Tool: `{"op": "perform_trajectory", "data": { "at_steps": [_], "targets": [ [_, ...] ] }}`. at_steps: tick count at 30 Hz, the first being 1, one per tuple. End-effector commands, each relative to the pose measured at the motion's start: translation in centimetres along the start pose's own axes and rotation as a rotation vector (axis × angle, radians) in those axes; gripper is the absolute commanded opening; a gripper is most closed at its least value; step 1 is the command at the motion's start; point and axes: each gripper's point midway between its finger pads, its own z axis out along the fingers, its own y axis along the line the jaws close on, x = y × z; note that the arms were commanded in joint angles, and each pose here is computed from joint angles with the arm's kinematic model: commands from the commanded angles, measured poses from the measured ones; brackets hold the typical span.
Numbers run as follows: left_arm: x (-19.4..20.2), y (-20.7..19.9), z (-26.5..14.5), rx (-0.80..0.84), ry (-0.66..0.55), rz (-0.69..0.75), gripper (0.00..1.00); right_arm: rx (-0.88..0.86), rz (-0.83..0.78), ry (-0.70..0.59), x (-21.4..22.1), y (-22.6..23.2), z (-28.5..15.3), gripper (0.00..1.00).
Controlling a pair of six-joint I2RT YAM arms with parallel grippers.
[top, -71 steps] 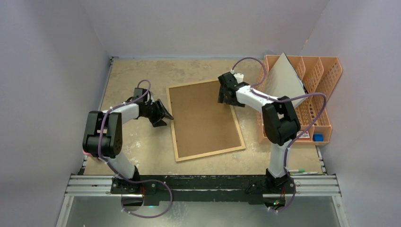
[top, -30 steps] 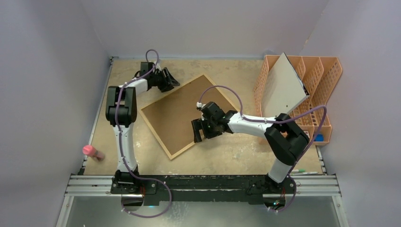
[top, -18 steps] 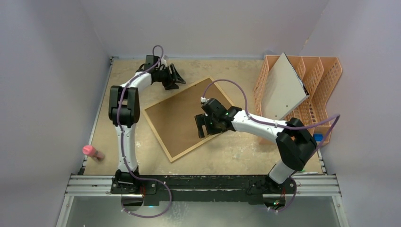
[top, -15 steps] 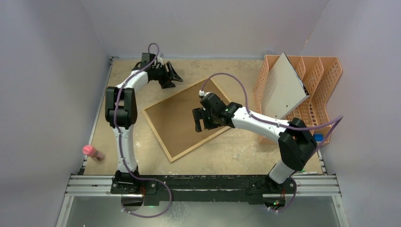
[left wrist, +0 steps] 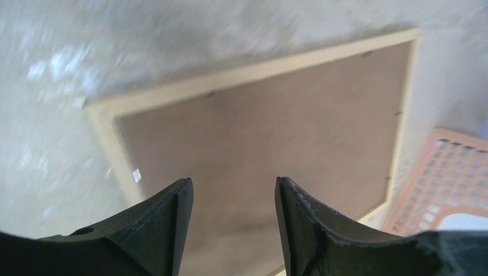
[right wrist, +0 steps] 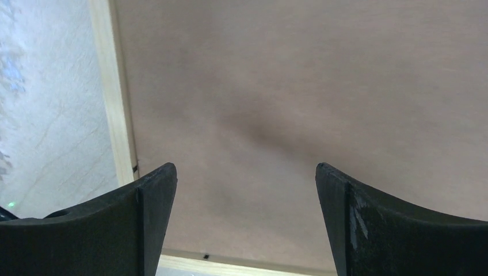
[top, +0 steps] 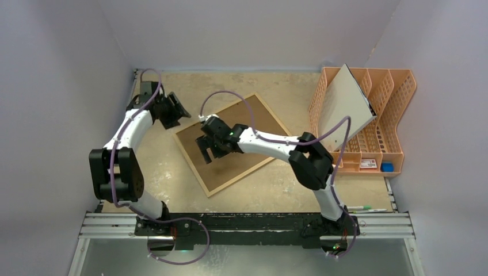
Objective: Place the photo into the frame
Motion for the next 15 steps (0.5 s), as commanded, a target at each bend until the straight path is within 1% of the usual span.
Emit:
{"op": "perform_trajectory", "data": {
  "at_steps": [1, 7, 15],
  "targets": [
    [5.0, 5.1, -1.1, -0.157, 0.053, -0.026, 0.55, -0.025, -0.125, -0.011, 0.0, 3.0, 0.0, 0.92],
    [10.0, 7.8, -0.7, -0.172, 0.154, -0.034, 0.49, -0.041, -0.201, 0.044, 2.8, 5.1, 1.9, 0.92],
    [12.1, 9.9, 0.0, -0.214, 0.193, -0.029, 0.44, -0.007, -0.207, 0.108, 5.8, 4.7, 4.1, 0.91]
  ]
}}
